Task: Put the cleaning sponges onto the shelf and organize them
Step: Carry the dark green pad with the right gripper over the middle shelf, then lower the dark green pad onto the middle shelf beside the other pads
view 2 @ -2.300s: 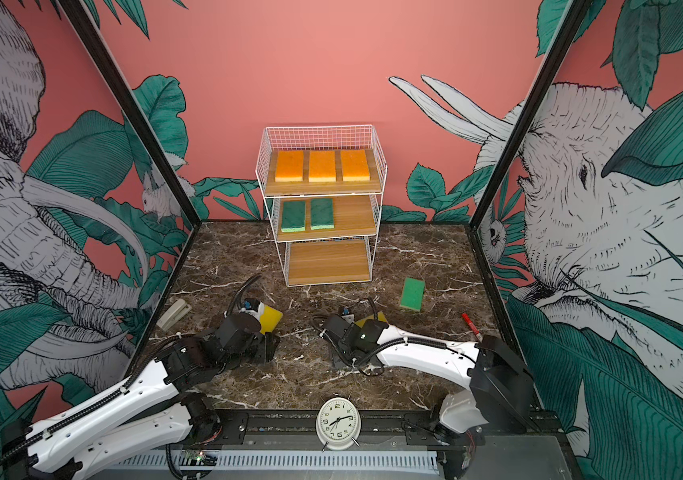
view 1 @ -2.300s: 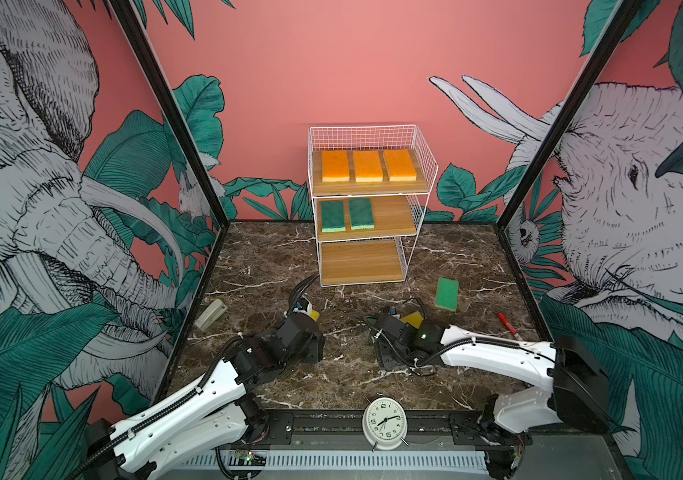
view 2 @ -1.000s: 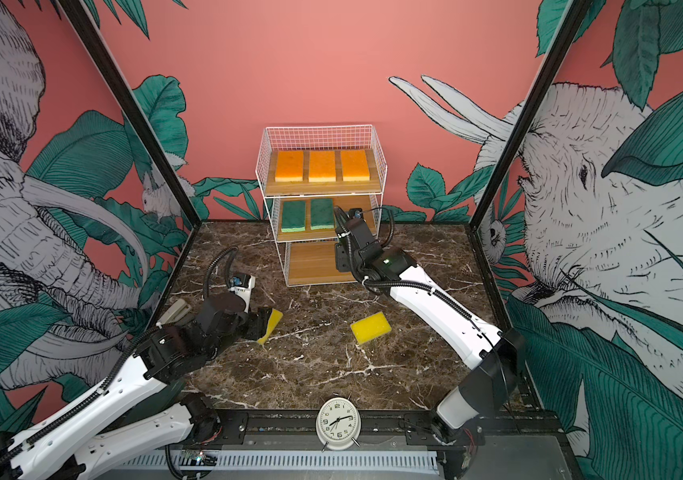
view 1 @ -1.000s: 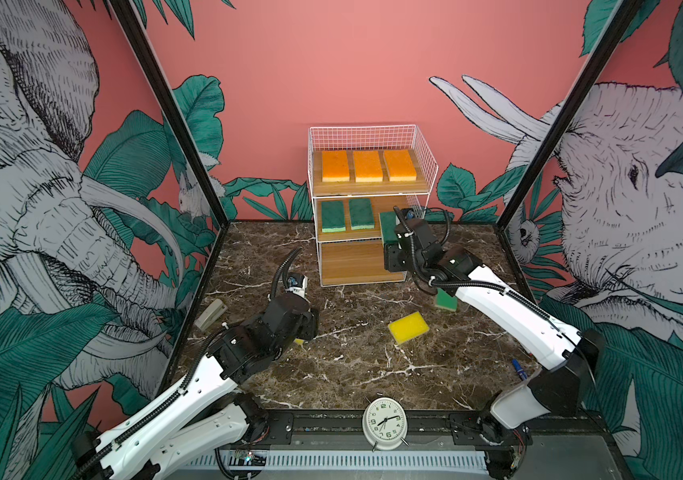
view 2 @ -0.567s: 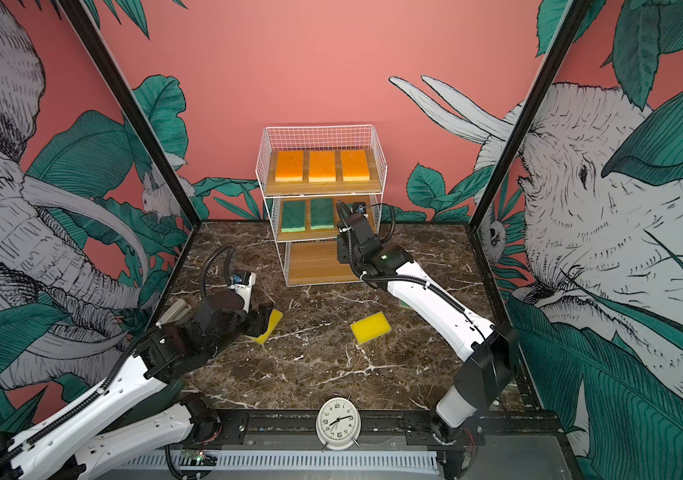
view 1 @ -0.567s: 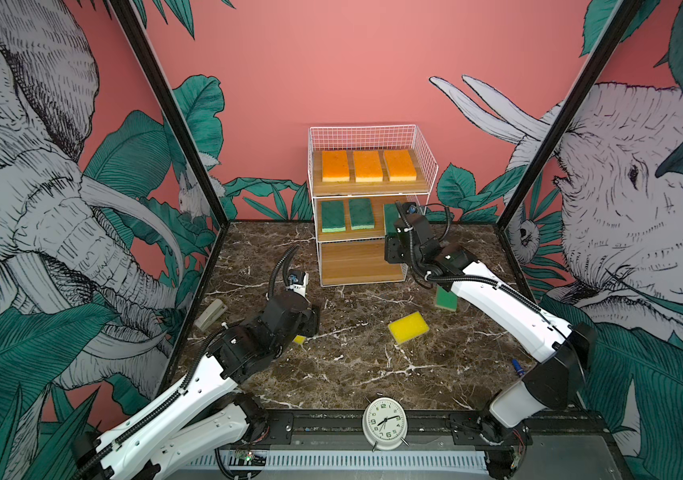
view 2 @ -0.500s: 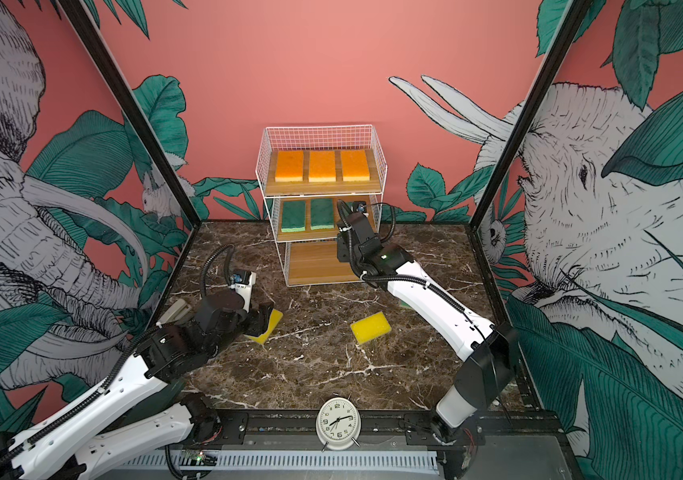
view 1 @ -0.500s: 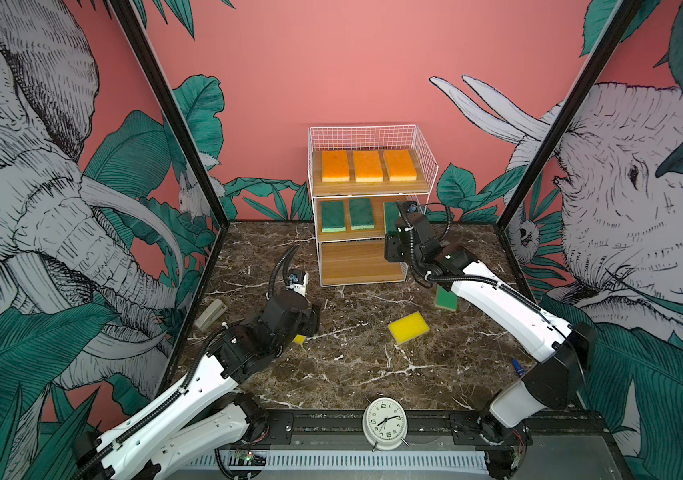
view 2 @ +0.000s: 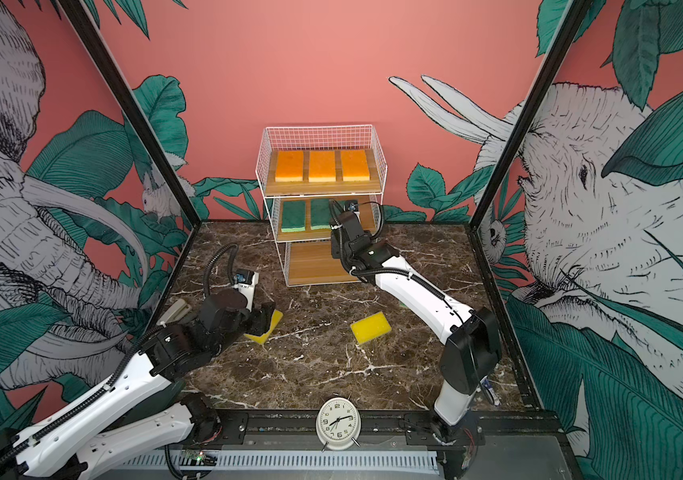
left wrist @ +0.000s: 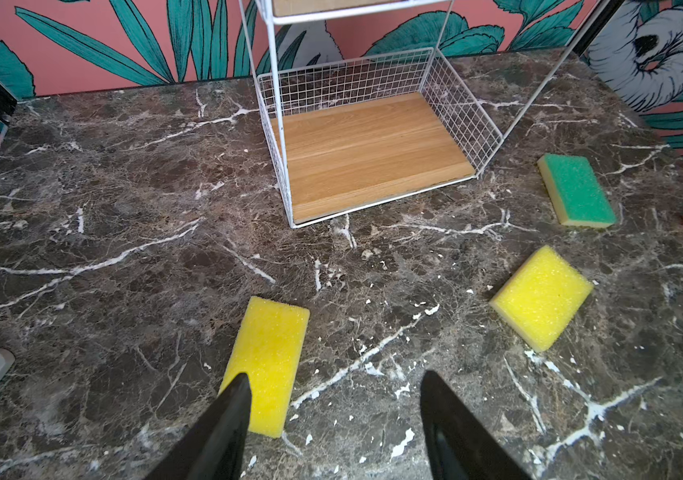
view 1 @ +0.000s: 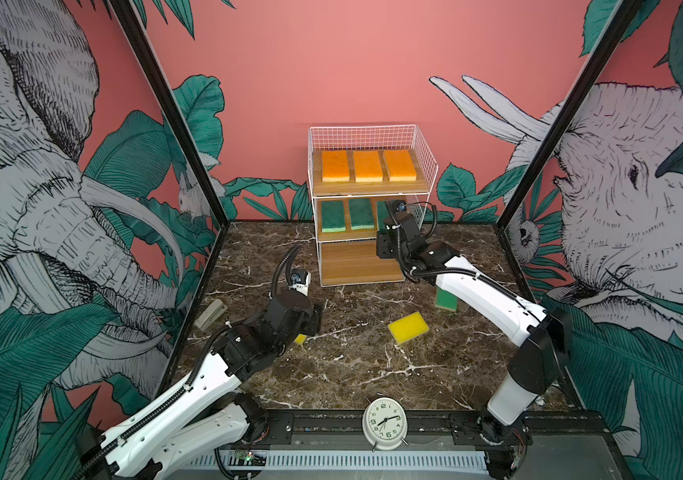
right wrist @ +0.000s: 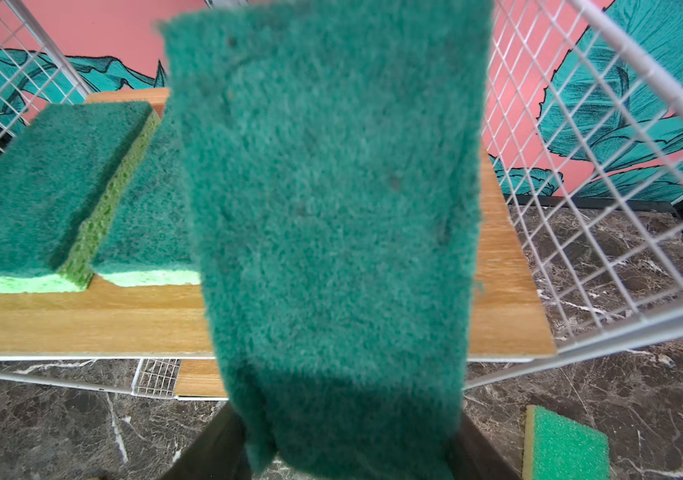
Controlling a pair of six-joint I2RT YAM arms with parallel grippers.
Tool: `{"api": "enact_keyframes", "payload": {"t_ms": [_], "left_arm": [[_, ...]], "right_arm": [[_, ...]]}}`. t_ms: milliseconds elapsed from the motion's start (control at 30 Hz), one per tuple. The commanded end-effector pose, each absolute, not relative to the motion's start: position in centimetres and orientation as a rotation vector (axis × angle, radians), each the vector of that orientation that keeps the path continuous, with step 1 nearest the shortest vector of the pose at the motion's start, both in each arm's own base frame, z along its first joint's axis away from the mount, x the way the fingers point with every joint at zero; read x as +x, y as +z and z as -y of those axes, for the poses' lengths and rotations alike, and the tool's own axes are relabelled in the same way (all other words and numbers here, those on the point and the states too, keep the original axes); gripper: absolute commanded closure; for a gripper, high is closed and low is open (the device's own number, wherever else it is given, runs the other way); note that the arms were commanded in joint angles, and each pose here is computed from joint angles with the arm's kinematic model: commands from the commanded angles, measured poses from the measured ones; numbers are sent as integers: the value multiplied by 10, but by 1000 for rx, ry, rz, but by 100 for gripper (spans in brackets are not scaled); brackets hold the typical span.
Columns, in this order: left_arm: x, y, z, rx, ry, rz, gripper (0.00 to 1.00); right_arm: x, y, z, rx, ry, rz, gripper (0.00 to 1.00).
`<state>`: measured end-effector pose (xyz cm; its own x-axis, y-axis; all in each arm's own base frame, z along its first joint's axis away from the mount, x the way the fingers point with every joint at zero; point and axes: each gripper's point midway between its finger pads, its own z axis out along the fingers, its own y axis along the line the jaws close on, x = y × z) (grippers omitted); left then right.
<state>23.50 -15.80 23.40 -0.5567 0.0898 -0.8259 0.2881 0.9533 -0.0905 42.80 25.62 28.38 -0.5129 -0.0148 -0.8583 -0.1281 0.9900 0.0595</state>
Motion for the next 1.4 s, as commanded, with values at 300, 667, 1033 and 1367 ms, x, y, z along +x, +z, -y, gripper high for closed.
{"api": "enact_keyframes", "payload": {"t_ms": [300,667,1033,1367], "left_arm": [[243,229,165,264,-275,-2156,34],[245,229,165,256,-276,-2154,34],[246,226,163,253,-264,-2158,34],[247,221,165,259,-264,-2169,35]], "right_arm": [[445,327,-248,-50,121,-1972,38],[461,323,-246,-44,121,-1973,37],[466,316,-247,-32,122,-1988,36],[466,313,-241,-11,88,-1991,31]]}}
